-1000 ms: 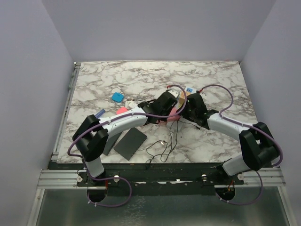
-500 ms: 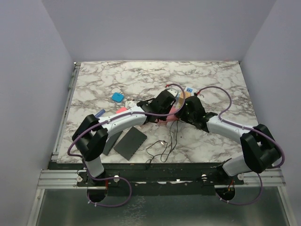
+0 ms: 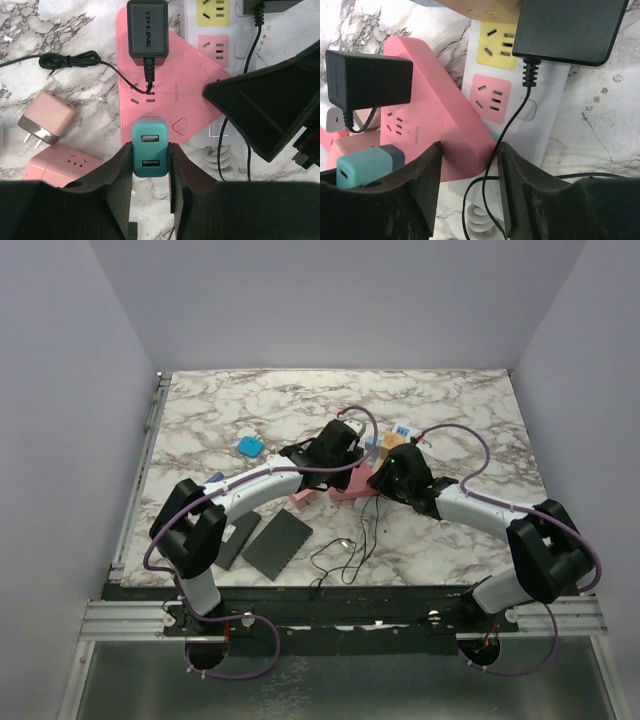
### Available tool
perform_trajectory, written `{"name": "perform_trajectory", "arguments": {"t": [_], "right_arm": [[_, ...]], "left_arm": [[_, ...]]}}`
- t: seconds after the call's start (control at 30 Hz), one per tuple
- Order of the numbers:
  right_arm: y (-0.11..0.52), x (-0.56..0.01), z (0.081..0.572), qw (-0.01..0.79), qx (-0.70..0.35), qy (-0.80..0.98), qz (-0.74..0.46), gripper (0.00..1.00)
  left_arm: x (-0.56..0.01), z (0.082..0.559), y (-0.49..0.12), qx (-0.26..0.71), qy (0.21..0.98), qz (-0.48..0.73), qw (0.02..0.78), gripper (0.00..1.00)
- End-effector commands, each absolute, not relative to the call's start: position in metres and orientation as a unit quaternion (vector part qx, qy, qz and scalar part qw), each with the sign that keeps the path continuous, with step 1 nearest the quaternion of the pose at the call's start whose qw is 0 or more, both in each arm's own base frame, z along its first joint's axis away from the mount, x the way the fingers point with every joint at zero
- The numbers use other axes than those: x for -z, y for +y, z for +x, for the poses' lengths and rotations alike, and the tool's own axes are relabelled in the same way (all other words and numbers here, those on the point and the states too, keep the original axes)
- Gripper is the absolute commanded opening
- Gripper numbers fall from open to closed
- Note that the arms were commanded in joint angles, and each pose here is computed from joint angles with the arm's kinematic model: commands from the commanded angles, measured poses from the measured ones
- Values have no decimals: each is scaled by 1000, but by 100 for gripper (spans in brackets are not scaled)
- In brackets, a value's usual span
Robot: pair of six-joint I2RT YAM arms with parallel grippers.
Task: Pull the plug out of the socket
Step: Remove the plug from the socket.
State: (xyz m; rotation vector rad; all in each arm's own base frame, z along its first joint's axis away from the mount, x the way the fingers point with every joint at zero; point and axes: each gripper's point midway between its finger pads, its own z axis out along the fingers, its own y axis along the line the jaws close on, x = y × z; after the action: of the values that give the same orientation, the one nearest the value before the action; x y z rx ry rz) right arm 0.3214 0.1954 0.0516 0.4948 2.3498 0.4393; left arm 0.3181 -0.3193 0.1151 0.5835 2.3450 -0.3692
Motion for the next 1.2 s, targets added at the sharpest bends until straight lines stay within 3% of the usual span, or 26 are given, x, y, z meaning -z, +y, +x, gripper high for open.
{"name": "perform_trajectory", "arguments": {"t": [0.0,0.27,0.47,0.87,1.17], "right_arm": [[126,37,220,173,15,974,145,46],[126,41,219,167,17,976,142,39],[125,46,214,158,20,977,143,35],[125,52,210,147,20,978,147,34],[124,53,208,145,23,978,146,34]], "left_arm": [[-122,328,-314,176,906,196,333,0],[-120,331,-315,187,906,190,329,0],[-136,323,-324,159,888,226,368,0],[-147,296,-345,84,853,295,422,0],[-151,309,-345,157,869,261,390,0]]}}
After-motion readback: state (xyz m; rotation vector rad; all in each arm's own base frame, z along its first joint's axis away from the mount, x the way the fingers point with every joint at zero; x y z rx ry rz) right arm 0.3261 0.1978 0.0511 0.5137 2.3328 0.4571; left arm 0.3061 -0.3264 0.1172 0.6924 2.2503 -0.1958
